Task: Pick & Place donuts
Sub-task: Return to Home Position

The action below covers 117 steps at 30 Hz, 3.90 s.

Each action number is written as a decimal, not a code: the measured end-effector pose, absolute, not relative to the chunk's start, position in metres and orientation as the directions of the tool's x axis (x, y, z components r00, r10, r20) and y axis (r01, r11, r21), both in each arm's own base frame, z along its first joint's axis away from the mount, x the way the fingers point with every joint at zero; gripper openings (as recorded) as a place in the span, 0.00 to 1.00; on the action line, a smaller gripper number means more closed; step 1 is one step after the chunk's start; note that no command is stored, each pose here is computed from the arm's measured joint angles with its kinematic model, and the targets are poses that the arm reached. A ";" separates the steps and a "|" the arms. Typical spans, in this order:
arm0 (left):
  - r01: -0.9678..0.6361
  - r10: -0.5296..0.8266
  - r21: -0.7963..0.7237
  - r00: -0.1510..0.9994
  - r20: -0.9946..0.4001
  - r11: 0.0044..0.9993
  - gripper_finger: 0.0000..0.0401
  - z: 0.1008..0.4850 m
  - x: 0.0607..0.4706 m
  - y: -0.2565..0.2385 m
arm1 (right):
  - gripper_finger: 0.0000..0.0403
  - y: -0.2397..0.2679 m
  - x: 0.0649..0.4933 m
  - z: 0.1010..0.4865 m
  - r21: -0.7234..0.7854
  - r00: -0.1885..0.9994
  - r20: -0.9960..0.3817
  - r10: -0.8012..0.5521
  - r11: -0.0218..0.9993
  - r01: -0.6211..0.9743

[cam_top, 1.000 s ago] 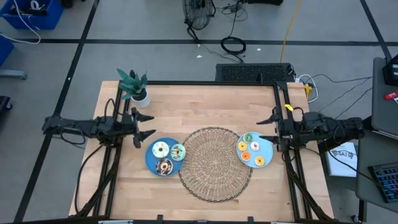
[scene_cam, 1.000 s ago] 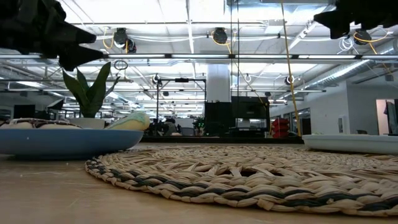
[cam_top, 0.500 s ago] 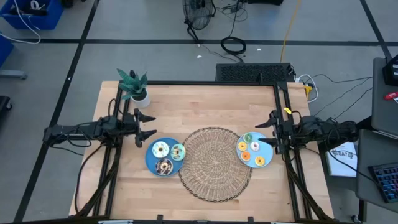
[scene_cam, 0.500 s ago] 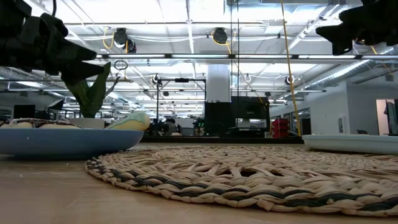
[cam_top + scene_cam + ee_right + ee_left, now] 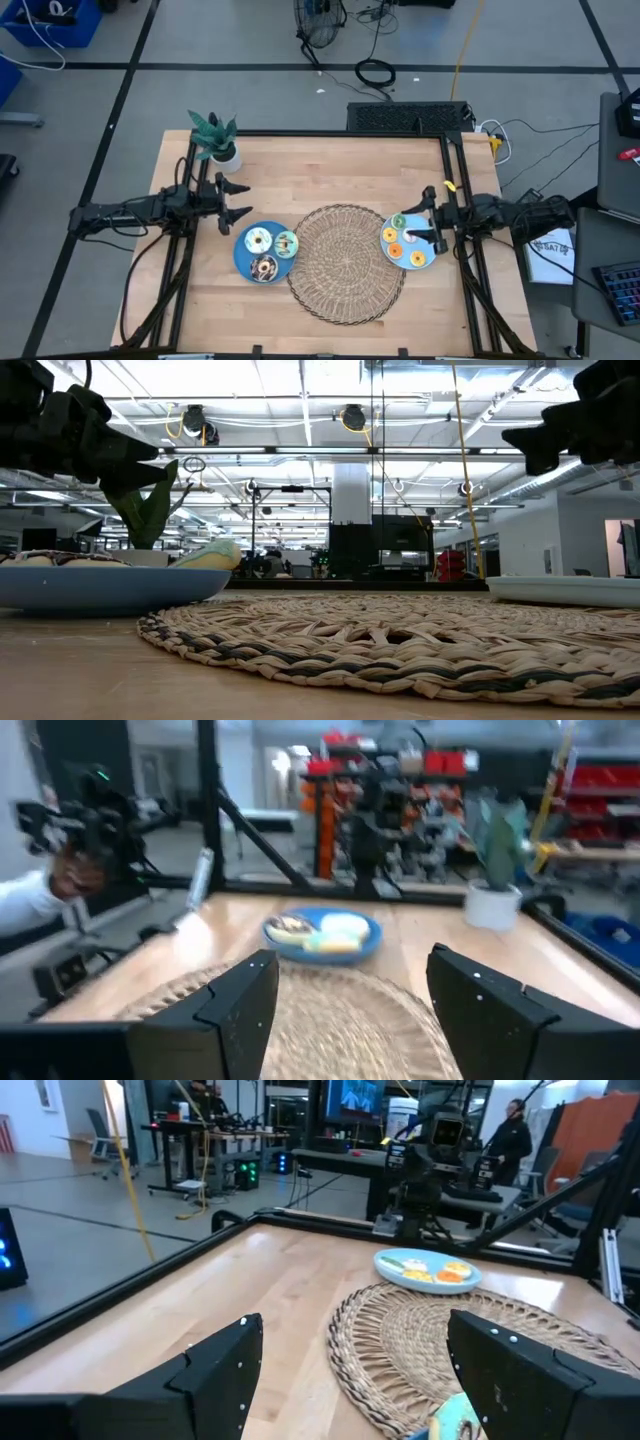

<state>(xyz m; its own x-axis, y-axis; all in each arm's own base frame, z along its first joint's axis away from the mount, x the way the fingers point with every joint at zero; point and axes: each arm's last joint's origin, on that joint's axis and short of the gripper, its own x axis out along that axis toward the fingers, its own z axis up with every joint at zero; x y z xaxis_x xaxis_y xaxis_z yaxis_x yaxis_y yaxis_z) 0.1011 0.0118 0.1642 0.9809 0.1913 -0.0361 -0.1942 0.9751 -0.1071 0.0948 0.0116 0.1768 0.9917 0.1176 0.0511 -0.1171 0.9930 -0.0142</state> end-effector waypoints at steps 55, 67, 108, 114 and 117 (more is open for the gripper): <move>-0.192 0.189 -0.055 0.981 -0.048 0.980 0.77 0.163 0.105 0.012 | 0.59 0.012 0.096 0.177 0.014 0.987 0.103 0.123 0.992 -0.126; -0.192 0.189 -0.055 0.981 -0.048 0.980 0.77 0.163 0.105 0.012 | 0.59 0.012 0.096 0.177 0.014 0.987 0.103 0.124 0.992 -0.126; -0.191 0.189 -0.055 0.981 -0.048 0.980 0.77 0.164 0.105 0.012 | 0.59 0.012 0.096 0.177 0.015 0.987 0.102 0.124 0.992 -0.126; -0.191 0.189 -0.055 0.981 -0.048 0.980 0.77 0.164 0.105 0.012 | 0.59 0.012 0.096 0.177 0.015 0.987 0.102 0.124 0.992 -0.126; -0.191 0.189 -0.055 0.981 -0.048 0.980 0.77 0.164 0.105 0.012 | 0.59 0.012 0.096 0.177 0.015 0.987 0.102 0.124 0.992 -0.126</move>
<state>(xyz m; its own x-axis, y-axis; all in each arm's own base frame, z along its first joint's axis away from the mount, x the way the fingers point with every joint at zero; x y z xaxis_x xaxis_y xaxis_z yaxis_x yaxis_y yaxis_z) 0.1045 0.0120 0.1635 0.9809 0.1887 -0.0480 -0.1912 0.9800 -0.0546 0.0961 0.0119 0.1774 0.9870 0.1238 0.1022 -0.1259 0.9919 0.0146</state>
